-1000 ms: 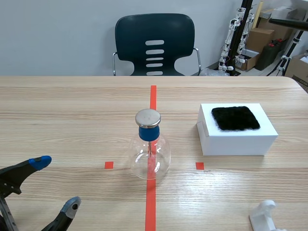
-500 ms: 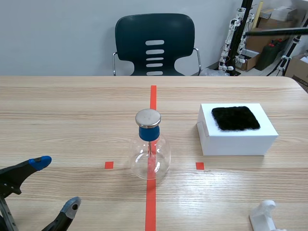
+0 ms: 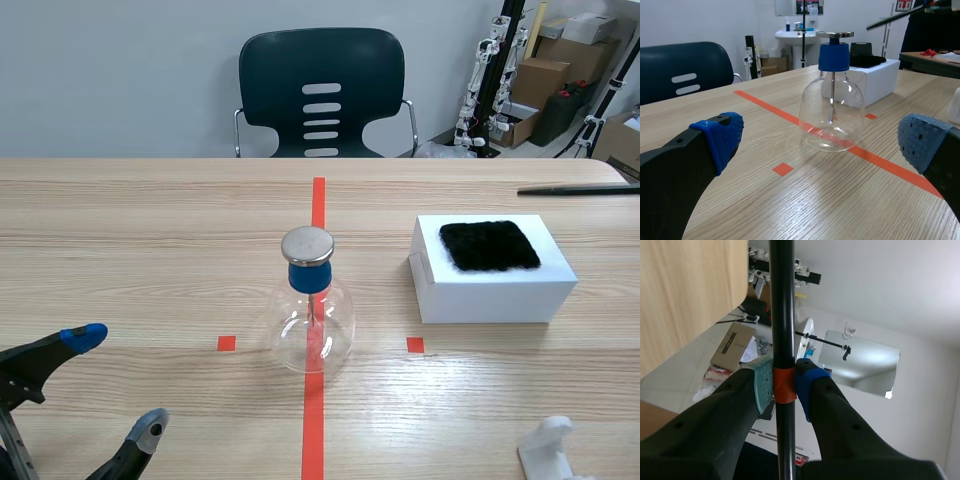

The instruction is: Do the electroscope experiment. rub the rod on the fur

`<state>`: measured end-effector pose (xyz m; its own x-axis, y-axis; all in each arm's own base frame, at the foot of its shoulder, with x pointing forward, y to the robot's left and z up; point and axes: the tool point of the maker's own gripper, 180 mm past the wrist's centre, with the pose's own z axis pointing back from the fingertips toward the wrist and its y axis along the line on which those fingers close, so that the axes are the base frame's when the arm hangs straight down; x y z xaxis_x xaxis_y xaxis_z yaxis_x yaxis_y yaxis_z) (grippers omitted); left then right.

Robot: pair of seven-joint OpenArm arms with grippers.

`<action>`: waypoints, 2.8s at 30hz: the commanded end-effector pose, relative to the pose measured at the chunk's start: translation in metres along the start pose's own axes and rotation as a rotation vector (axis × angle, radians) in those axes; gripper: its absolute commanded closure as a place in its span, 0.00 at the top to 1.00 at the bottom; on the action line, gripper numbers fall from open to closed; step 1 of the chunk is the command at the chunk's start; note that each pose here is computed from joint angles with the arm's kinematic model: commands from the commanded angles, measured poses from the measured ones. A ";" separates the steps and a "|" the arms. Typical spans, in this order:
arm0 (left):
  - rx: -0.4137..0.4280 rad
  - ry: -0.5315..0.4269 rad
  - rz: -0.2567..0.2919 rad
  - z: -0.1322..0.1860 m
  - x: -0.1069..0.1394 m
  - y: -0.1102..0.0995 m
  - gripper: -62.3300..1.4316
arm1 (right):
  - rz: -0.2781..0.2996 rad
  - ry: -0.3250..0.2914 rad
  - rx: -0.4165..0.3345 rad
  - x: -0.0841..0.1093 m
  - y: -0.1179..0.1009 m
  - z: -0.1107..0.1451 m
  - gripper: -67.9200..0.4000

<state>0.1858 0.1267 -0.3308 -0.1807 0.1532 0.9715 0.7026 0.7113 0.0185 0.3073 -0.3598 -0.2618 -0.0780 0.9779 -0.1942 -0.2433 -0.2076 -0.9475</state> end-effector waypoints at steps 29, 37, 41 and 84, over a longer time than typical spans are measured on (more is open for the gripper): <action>0.006 -0.026 0.000 -0.001 0.004 0.000 1.00 | 0.319 -0.097 0.024 0.026 -0.010 -0.029 0.02; 0.006 -0.026 0.000 -0.001 0.004 0.000 1.00 | 0.329 -0.177 0.021 0.048 -0.010 -0.036 0.02; 0.006 -0.026 0.000 -0.001 0.004 0.000 1.00 | 0.327 -0.111 0.013 0.031 -0.016 -0.036 0.02; 0.006 -0.026 0.000 -0.001 0.004 0.000 1.00 | 0.306 -0.124 0.017 0.033 -0.001 -0.034 0.02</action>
<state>0.1858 0.1266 -0.3308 -0.1806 0.1530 0.9716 0.7028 0.7111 0.0186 0.3303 -0.3199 -0.2927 -0.2797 0.8784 -0.3874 -0.2366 -0.4542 -0.8589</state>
